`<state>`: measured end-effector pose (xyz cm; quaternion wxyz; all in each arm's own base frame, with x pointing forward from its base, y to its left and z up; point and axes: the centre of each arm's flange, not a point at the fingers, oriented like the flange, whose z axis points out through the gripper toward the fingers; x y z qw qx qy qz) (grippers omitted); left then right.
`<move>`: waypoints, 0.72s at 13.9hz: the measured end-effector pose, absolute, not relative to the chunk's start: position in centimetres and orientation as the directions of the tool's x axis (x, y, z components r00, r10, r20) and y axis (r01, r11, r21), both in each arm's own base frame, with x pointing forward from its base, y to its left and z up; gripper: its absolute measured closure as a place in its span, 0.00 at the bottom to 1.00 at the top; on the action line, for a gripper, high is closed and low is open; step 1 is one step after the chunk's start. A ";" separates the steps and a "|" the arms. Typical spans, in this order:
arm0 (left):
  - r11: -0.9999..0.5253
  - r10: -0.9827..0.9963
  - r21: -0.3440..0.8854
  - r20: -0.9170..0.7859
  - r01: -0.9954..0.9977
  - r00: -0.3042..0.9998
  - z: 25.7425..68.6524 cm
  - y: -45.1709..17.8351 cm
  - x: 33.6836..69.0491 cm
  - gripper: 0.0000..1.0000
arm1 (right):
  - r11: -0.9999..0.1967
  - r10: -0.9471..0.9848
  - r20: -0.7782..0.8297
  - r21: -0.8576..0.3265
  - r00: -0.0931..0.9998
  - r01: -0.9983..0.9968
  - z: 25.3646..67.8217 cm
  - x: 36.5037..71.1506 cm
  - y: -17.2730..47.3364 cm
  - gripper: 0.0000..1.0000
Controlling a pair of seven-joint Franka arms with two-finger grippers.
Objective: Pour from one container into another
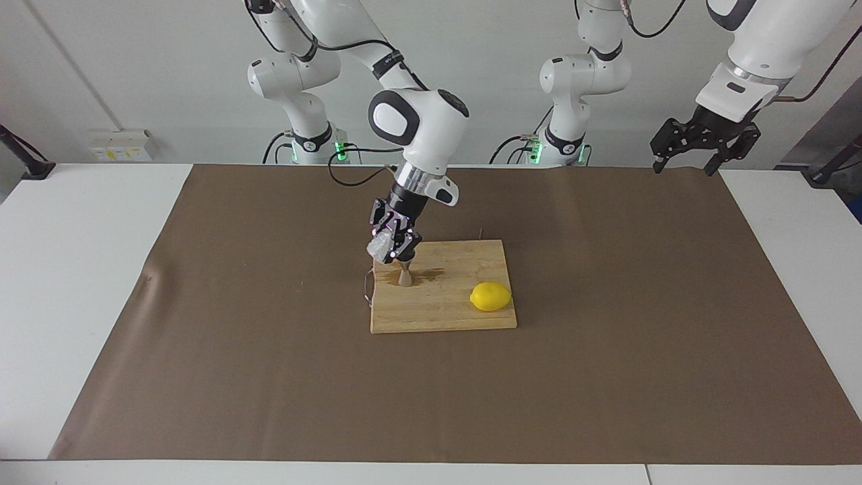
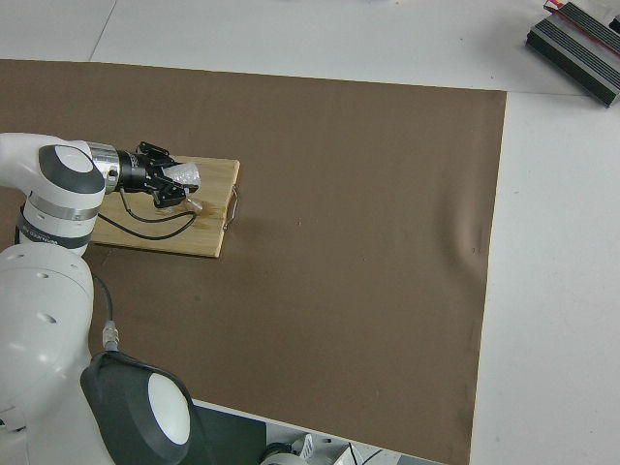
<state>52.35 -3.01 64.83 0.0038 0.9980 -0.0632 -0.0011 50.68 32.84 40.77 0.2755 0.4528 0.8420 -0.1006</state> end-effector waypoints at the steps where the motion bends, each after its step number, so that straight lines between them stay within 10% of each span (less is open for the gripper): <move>1: -0.992 -0.126 0.008 -0.002 -0.126 0.992 64.8 -3.0 52.4 0.00 | 0.567 0.710 -0.555 0.085 -0.433 0.820 41.0 50.8 32.8 0.50; 10: -0.992 -0.126 0.008 -0.002 -0.126 0.992 64.8 -3.0 52.4 0.00 | 0.481 0.782 -0.511 0.133 -0.356 0.866 42.4 51.9 32.1 0.50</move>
